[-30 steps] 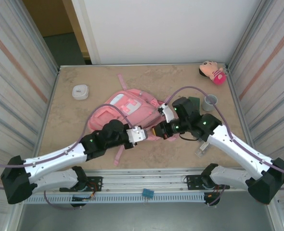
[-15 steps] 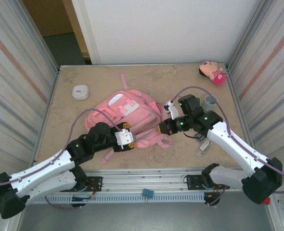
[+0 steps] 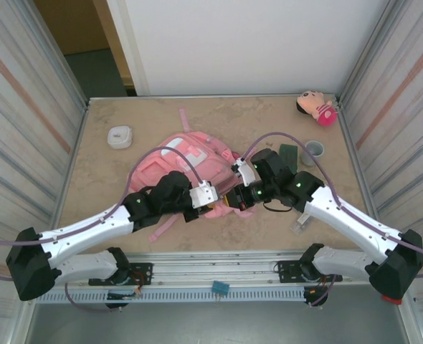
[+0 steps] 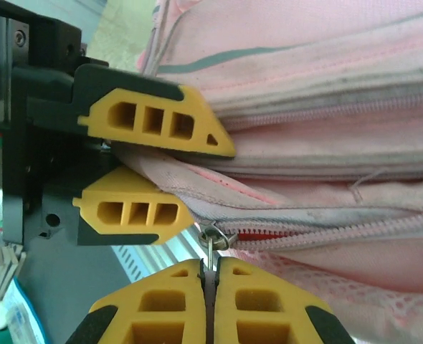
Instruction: Pack the student bag
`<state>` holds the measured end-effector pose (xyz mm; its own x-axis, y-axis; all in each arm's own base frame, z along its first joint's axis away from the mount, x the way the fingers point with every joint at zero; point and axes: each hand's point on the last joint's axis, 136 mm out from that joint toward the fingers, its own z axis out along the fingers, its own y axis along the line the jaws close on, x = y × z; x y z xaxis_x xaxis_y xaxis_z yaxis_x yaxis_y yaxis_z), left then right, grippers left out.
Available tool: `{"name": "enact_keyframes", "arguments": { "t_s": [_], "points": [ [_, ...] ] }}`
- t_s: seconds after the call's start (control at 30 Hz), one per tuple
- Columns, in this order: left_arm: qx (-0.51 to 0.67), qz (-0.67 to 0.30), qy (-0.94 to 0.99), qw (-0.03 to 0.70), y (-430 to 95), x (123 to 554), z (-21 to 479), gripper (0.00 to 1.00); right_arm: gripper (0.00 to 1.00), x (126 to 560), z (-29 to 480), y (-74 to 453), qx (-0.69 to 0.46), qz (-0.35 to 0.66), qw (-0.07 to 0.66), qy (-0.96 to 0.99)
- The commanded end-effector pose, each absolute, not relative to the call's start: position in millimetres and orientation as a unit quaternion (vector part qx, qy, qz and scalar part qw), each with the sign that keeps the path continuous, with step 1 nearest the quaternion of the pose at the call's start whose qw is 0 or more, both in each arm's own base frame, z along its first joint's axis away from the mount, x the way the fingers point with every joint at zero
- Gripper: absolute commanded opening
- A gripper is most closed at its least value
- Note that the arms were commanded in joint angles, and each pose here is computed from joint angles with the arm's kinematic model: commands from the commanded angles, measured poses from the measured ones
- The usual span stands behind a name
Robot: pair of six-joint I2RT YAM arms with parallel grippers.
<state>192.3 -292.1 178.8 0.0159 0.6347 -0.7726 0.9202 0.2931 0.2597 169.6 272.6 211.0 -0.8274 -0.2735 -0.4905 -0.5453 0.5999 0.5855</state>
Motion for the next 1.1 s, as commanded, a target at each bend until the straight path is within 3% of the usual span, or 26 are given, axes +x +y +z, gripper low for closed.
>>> {"name": "enact_keyframes", "arguments": {
  "t_s": [0.0, 0.1, 0.2, 0.27, 0.4, 0.47, 0.57, 0.7, 0.83, 0.9, 1.03, 1.07],
  "points": [
    [0.572, -0.105, 0.688, 0.435, -259.2, 207.3, 173.6, 0.13, 0.0, 163.6, 242.6, 270.4, -0.234, 0.411, 0.219, 0.854],
    [0.583, -0.079, 0.686, 0.427, -232.1, 205.4, 171.7, 0.1, 0.0, 163.5, 235.5, 265.7, -0.22, 0.407, 0.221, 0.858],
    [0.597, -0.045, 0.692, 0.404, -211.9, 199.2, 170.0, 0.15, 0.0, 166.1, 228.7, 267.9, -0.209, 0.413, 0.221, 0.858],
    [0.594, -0.044, 0.705, 0.385, -203.9, 193.3, 172.0, 0.24, 0.0, 168.8, 229.3, 270.2, -0.205, 0.418, 0.228, 0.855],
    [0.575, -0.108, 0.719, 0.374, -211.9, 175.8, 185.1, 0.61, 0.0, 168.7, 234.3, 279.5, -0.213, 0.432, 0.23, 0.846],
    [0.551, -0.155, 0.726, 0.381, -225.2, 169.8, 198.3, 0.73, 0.0, 167.8, 234.9, 283.1, -0.22, 0.431, 0.228, 0.845],
    [0.511, -0.206, 0.732, 0.401, -250.2, 170.0, 218.3, 0.81, 0.0, 166.9, 234.5, 287.2, -0.225, 0.433, 0.225, 0.843],
    [0.5, -0.205, 0.731, 0.416, -278.9, 177.0, 224.8, 0.82, 0.0, 164.2, 235.2, 291.2, -0.233, 0.437, 0.222, 0.84],
    [0.501, -0.175, 0.75, 0.395, -291.2, 192.6, 210.8, 0.77, 0.0, 162.4, 238.3, 291.2, -0.237, 0.439, 0.224, 0.837],
    [0.516, -0.159, 0.751, 0.379, -296.4, 197.4, 198.9, 0.66, 0.0, 161.3, 240.6, 289.9, -0.24, 0.44, 0.228, 0.835],
    [0.578, -0.145, 0.716, 0.362, -306.8, 195.3, 177.9, 0.26, 0.0, 166.4, 238.0, 282.2, -0.229, 0.434, 0.232, 0.84],
    [0.601, -0.147, 0.695, 0.365, -309.6, 191.7, 176.3, 0.1, 0.0, 168.6, 235.1, 277.9, -0.222, 0.431, 0.23, 0.844]
  ]
}}
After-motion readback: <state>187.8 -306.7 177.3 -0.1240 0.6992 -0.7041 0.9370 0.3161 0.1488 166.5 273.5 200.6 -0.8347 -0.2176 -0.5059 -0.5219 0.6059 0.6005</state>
